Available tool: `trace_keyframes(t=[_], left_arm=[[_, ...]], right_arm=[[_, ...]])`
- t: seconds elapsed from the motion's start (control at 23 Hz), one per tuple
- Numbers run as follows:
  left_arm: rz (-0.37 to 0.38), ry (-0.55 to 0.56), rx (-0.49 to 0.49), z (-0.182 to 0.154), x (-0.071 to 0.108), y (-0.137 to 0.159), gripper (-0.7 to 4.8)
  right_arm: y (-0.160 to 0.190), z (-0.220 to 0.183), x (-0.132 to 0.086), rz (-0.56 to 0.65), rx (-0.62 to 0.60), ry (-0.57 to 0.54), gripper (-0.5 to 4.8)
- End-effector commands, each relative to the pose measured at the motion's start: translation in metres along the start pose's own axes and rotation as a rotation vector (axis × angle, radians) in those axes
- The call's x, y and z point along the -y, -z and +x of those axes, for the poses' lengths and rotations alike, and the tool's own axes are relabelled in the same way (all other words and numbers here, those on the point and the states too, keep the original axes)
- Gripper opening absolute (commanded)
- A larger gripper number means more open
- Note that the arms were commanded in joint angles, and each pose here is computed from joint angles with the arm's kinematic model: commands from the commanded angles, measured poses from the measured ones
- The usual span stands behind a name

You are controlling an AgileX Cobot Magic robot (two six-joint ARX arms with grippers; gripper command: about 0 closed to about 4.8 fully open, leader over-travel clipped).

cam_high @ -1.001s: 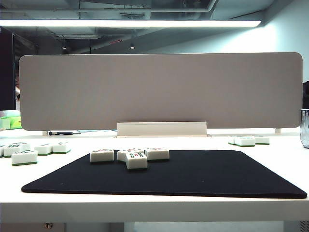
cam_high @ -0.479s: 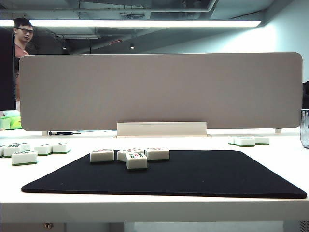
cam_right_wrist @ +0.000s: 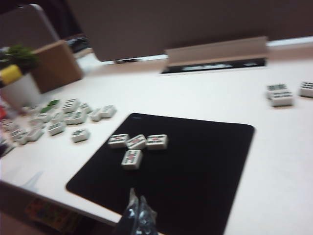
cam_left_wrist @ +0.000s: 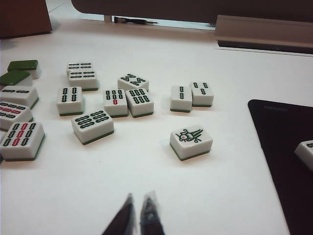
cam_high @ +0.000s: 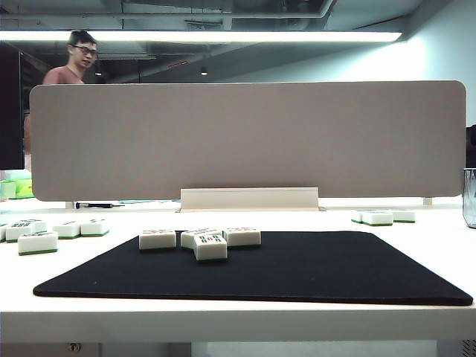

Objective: Arrange four mahjong tiles into a neat stack, creating two layers of paired tiles.

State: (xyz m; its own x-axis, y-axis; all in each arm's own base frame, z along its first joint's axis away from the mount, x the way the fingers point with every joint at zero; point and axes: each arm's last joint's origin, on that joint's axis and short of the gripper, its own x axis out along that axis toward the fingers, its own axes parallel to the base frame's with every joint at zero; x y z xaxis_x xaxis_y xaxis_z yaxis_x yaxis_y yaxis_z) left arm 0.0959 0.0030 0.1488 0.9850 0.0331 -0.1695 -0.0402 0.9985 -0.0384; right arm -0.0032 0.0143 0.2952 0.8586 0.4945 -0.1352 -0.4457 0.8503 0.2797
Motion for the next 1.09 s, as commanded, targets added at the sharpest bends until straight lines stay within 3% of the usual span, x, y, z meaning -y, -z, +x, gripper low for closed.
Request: trace_keyframes(t=[0.04, 0.26, 0.39, 0.52, 0.83, 1.09], left_arm=[[-0.002, 0.003, -0.011, 0.000, 0.000, 0.001, 0.25], [-0.007, 0.007, -0.009, 0.000, 0.000, 0.001, 0.25], [-0.054, 0.008, -0.005, -0.001, 0.000, -0.001, 0.25], [-0.065, 0.079, 0.026, -0.005, 0.003, -0.012, 0.25], [-0.063, 0.138, 0.166, -0.032, 0.007, -0.077, 0.25], [-0.046, 0.237, 0.116, -0.026, 0.012, -0.131, 0.25]], right_arm=[[-0.004, -0.011, -0.009, -0.014, 0.012, -0.059, -0.01], [-0.004, -0.024, -0.016, 0.014, -0.033, -0.049, -0.01], [-0.003, -0.024, -0.016, 0.017, -0.038, -0.048, -0.01], [-0.003, -0.024, -0.016, 0.019, -0.041, -0.047, -0.01], [-0.001, -0.024, -0.016, 0.029, -0.057, -0.043, -0.01], [0.001, -0.024, -0.015, 0.040, -0.076, -0.039, -0.01]])
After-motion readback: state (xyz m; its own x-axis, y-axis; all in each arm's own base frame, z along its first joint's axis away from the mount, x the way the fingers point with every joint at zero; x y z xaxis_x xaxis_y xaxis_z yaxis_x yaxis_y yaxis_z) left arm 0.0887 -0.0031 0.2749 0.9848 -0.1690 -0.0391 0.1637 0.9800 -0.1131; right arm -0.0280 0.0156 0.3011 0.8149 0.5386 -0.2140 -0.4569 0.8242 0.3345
